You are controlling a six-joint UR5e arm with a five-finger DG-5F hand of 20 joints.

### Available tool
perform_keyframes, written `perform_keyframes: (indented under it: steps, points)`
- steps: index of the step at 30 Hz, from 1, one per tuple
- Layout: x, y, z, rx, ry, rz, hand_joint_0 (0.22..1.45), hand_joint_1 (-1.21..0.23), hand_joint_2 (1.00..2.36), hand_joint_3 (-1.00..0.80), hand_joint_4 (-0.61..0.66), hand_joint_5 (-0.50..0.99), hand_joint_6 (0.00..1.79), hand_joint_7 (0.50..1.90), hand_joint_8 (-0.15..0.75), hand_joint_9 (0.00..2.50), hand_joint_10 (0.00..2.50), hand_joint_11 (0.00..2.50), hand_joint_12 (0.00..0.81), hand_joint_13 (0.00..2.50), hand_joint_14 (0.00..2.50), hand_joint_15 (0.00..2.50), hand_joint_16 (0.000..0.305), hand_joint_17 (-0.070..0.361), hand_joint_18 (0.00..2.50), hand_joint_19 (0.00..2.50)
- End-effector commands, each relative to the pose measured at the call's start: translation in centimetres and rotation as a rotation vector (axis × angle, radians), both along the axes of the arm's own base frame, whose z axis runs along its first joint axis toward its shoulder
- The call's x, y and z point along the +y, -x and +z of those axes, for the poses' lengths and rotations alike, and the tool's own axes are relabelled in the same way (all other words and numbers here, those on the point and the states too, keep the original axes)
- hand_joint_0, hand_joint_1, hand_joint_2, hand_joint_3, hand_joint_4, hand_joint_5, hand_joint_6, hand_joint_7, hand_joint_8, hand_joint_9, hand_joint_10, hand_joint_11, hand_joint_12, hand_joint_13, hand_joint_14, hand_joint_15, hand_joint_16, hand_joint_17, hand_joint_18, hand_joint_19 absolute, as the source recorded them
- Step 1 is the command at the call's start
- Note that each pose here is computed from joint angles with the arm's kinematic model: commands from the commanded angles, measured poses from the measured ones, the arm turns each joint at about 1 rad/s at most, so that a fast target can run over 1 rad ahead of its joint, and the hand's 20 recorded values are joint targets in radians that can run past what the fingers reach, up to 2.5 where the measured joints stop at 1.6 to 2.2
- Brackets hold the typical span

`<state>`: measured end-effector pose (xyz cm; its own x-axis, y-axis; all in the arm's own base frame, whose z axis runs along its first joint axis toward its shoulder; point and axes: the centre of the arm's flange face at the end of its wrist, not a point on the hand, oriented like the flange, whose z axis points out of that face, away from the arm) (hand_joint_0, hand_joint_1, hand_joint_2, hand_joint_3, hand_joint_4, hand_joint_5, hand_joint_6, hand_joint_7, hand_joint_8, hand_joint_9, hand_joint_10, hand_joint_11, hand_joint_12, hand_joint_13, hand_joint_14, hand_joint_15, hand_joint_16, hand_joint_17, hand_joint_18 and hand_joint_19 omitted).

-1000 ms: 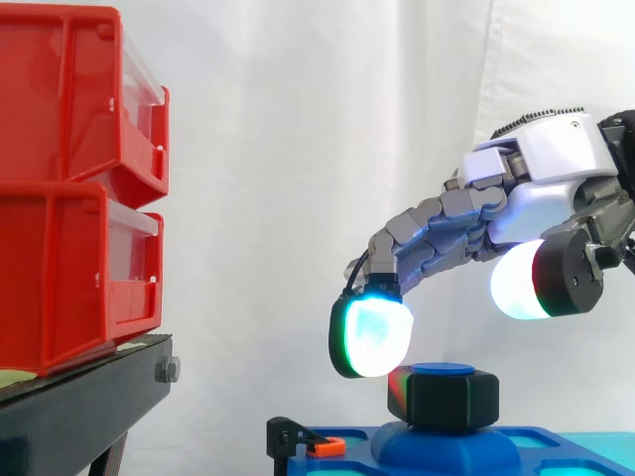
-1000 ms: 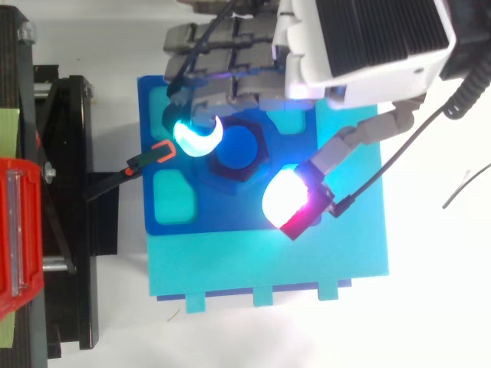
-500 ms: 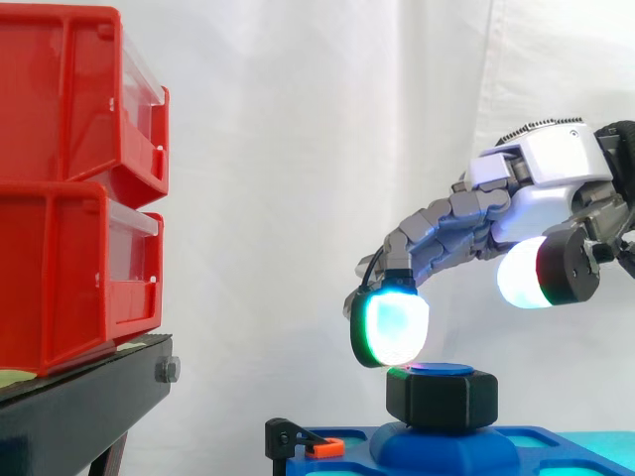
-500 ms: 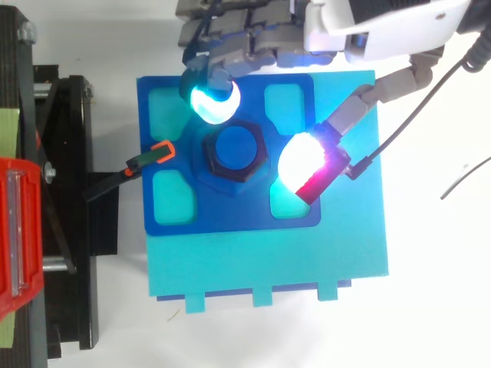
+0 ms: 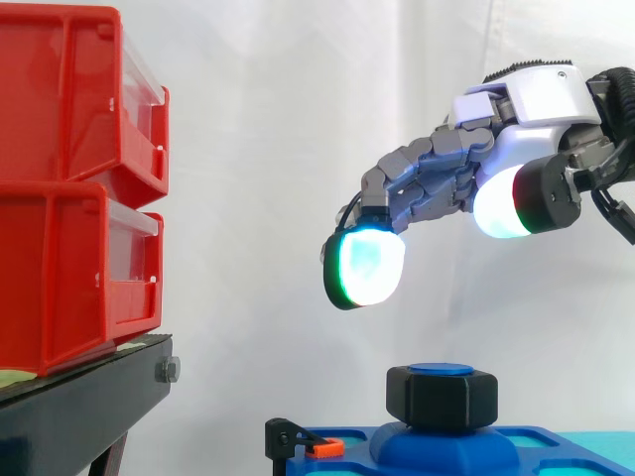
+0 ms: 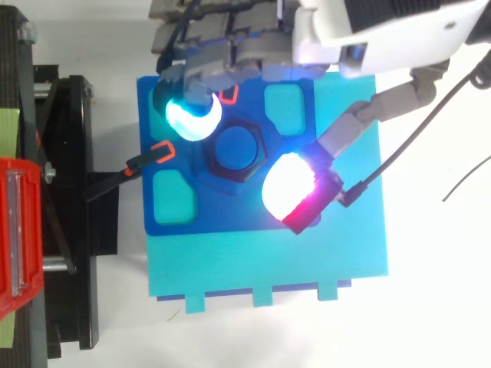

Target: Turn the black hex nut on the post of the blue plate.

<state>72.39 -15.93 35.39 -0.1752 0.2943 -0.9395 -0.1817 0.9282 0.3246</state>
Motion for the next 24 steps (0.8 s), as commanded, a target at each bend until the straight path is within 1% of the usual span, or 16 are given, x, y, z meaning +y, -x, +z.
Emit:
perform_keyframes:
  steps: [1, 2, 3, 5, 6, 8, 10, 11, 14, 15, 16, 18, 19, 20, 21, 24]
  points:
    - [1.3, -0.3, -0.4, 0.003, 0.001, -0.011, 0.49, -0.48, 1.00, -0.50, 0.30, -0.16, 0.50, 0.93, 0.286, 0.40, 0.00, 0.01, 0.379, 0.08, 0.00, 0.00, 0.054, 0.120, 0.00, 0.04]
    - [1.7, -0.5, -0.6, 0.004, 0.002, -0.014, 0.49, -0.48, 1.00, -0.50, 0.30, -0.16, 0.50, 0.93, 0.285, 0.40, 0.00, 0.01, 0.379, 0.08, 0.00, 0.00, 0.054, 0.120, 0.00, 0.03]
    - [2.5, -0.7, -0.5, 0.003, 0.003, -0.017, 0.49, -0.48, 1.00, -0.50, 0.30, -0.16, 0.50, 0.93, 0.285, 0.40, 0.00, 0.01, 0.379, 0.08, 0.00, 0.00, 0.054, 0.120, 0.00, 0.03]
    - [2.6, -0.7, -0.5, 0.003, 0.003, -0.021, 0.49, -0.48, 1.00, -0.50, 0.29, -0.16, 0.50, 0.93, 0.283, 0.40, 0.00, 0.01, 0.379, 0.08, 0.00, 0.00, 0.053, 0.120, 0.00, 0.03]
    - [3.4, -0.8, -0.7, 0.009, 0.005, -0.025, 0.49, -0.48, 1.00, -0.50, 0.30, -0.16, 0.50, 0.93, 0.284, 0.40, 0.00, 0.01, 0.378, 0.08, 0.00, 0.00, 0.054, 0.120, 0.00, 0.03]
    - [3.9, -1.0, -0.6, 0.011, 0.008, -0.034, 0.49, -0.48, 1.00, -0.50, 0.30, -0.16, 0.50, 0.93, 0.284, 0.40, 0.00, 0.01, 0.378, 0.08, 0.00, 0.00, 0.053, 0.120, 0.00, 0.03]
    - [4.8, -1.0, -0.8, 0.027, 0.012, -0.038, 0.49, -0.48, 1.00, -0.50, 0.29, -0.16, 0.50, 0.93, 0.285, 0.40, 0.00, 0.01, 0.379, 0.08, 0.00, 0.00, 0.053, 0.120, 0.00, 0.03]
    - [4.8, -1.0, -0.8, 0.027, 0.012, -0.038, 0.49, -0.48, 1.00, -0.50, 0.29, -0.16, 0.50, 0.93, 0.285, 0.40, 0.00, 0.02, 0.379, 0.08, 0.00, 0.00, 0.053, 0.120, 0.00, 0.03]
    - [5.5, -1.0, -1.1, 0.041, 0.016, -0.039, 0.49, -0.48, 1.00, -0.50, 0.30, -0.16, 0.50, 0.93, 0.285, 0.40, 0.00, 0.01, 0.379, 0.08, 0.00, 0.00, 0.053, 0.120, 0.00, 0.03]
    - [5.8, -0.8, -1.9, 0.053, 0.019, -0.042, 0.49, -0.48, 1.00, -0.50, 0.30, -0.16, 0.50, 0.93, 0.286, 0.40, 0.00, 0.02, 0.379, 0.09, 0.00, 0.00, 0.053, 0.120, 0.00, 0.03]
    - [5.8, -0.8, -1.9, 0.053, 0.019, -0.042, 0.49, -0.48, 1.00, -0.50, 0.30, -0.16, 0.50, 0.93, 0.286, 0.40, 0.00, 0.02, 0.379, 0.09, 0.00, 0.00, 0.053, 0.120, 0.00, 0.03]
    - [6.2, -0.6, -3.3, 0.061, 0.017, -0.044, 0.49, -0.48, 1.00, -0.50, 0.30, -0.16, 0.50, 0.93, 0.285, 0.40, 0.00, 0.02, 0.378, 0.09, 0.00, 0.00, 0.053, 0.120, 0.00, 0.03]
    - [6.2, -0.6, -3.3, 0.061, 0.017, -0.044, 0.49, -0.48, 1.00, -0.50, 0.29, -0.16, 0.50, 0.94, 0.285, 0.40, 0.00, 0.01, 0.379, 0.09, 0.00, 0.00, 0.053, 0.120, 0.00, 0.03]
    - [6.2, -0.9, -3.2, 0.038, 0.016, -0.044, 0.49, -0.48, 1.00, -0.50, 0.30, -0.16, 0.50, 0.93, 0.284, 0.40, 0.00, 0.01, 0.378, 0.09, 0.00, 0.00, 0.053, 0.120, 0.00, 0.04]
    - [6.2, -0.9, -3.1, 0.033, 0.016, -0.043, 0.49, -0.48, 1.00, -0.50, 0.29, -0.16, 0.50, 0.93, 0.284, 0.40, 0.00, 0.02, 0.378, 0.09, 0.00, 0.00, 0.053, 0.120, 0.00, 0.03]
    - [6.3, -0.9, -3.2, 0.035, 0.016, -0.041, 0.49, -0.48, 1.00, -0.50, 0.30, -0.16, 0.50, 0.93, 0.284, 0.40, 0.00, 0.02, 0.379, 0.09, 0.00, 0.00, 0.053, 0.120, 0.00, 0.04]
